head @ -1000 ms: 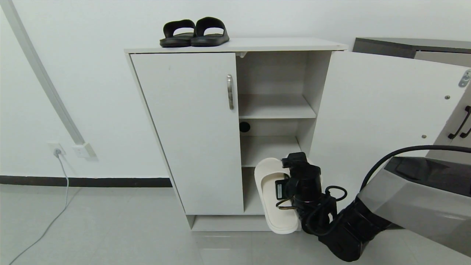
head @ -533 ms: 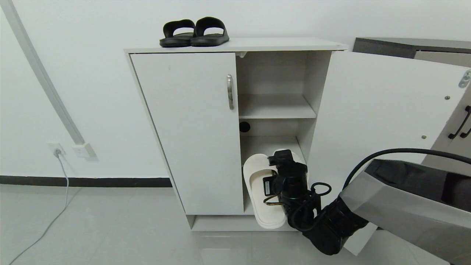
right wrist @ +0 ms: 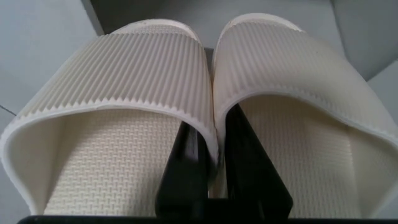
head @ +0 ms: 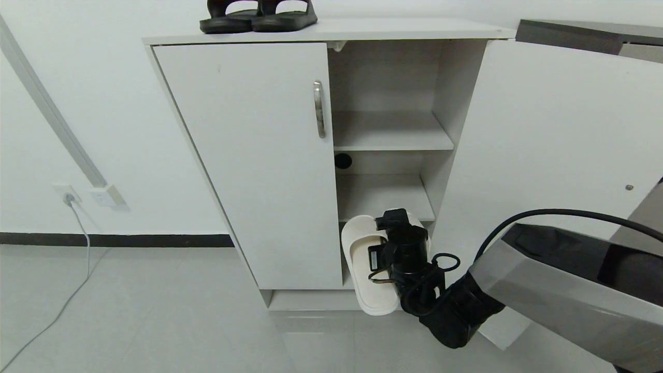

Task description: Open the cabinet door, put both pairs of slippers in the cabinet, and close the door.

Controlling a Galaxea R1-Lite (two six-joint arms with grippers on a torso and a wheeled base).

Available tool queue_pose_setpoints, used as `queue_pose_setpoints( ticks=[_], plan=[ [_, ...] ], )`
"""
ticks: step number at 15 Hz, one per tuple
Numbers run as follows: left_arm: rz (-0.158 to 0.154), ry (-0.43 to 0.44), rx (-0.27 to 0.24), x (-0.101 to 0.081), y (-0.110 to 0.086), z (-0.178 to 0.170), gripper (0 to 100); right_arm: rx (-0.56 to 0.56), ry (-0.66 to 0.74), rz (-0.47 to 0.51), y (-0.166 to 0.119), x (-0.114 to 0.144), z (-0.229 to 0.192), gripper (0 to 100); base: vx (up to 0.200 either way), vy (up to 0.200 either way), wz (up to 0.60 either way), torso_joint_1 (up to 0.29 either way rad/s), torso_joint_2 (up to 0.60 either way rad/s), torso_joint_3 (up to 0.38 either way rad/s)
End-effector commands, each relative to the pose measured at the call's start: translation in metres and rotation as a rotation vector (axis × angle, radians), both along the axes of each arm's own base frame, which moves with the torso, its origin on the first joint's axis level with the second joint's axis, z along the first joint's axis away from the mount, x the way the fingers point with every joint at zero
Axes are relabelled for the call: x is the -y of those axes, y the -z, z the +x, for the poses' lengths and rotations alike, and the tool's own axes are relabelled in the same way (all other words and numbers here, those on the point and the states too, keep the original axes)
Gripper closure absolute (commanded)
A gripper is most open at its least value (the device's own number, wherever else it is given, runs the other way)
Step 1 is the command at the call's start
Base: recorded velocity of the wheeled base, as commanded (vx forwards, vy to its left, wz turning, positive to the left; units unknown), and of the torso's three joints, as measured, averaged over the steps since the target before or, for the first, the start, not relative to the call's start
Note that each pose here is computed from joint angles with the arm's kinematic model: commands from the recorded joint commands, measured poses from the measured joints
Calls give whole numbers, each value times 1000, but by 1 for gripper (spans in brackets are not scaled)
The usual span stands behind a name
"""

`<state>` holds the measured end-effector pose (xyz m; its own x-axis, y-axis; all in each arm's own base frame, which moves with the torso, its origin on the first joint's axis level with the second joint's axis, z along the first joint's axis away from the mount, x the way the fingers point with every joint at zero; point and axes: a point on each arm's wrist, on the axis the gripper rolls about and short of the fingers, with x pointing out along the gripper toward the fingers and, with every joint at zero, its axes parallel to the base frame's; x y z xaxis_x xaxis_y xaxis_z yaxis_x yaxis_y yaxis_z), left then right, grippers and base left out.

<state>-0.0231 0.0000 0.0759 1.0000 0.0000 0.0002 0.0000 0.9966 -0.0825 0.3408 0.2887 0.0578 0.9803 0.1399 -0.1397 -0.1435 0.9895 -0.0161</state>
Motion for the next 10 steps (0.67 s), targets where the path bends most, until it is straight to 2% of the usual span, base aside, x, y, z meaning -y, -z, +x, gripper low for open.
queue_pose_setpoints(
  ticks=[1, 5, 10],
  plan=[
    [0, -2, -2, 0, 0, 0, 100, 4, 11, 9, 2, -2, 7, 100, 0, 0, 0, 7, 2, -198],
    [0, -2, 0, 0, 0, 0, 100, 85, 57, 62, 1, 0, 21, 100, 0, 0, 0, 5, -4, -181],
    [0, -2, 0, 0, 0, 0, 100, 90, 72, 63, -2, 6, 25, 100, 0, 0, 0, 0, 0, 0]
  ],
)
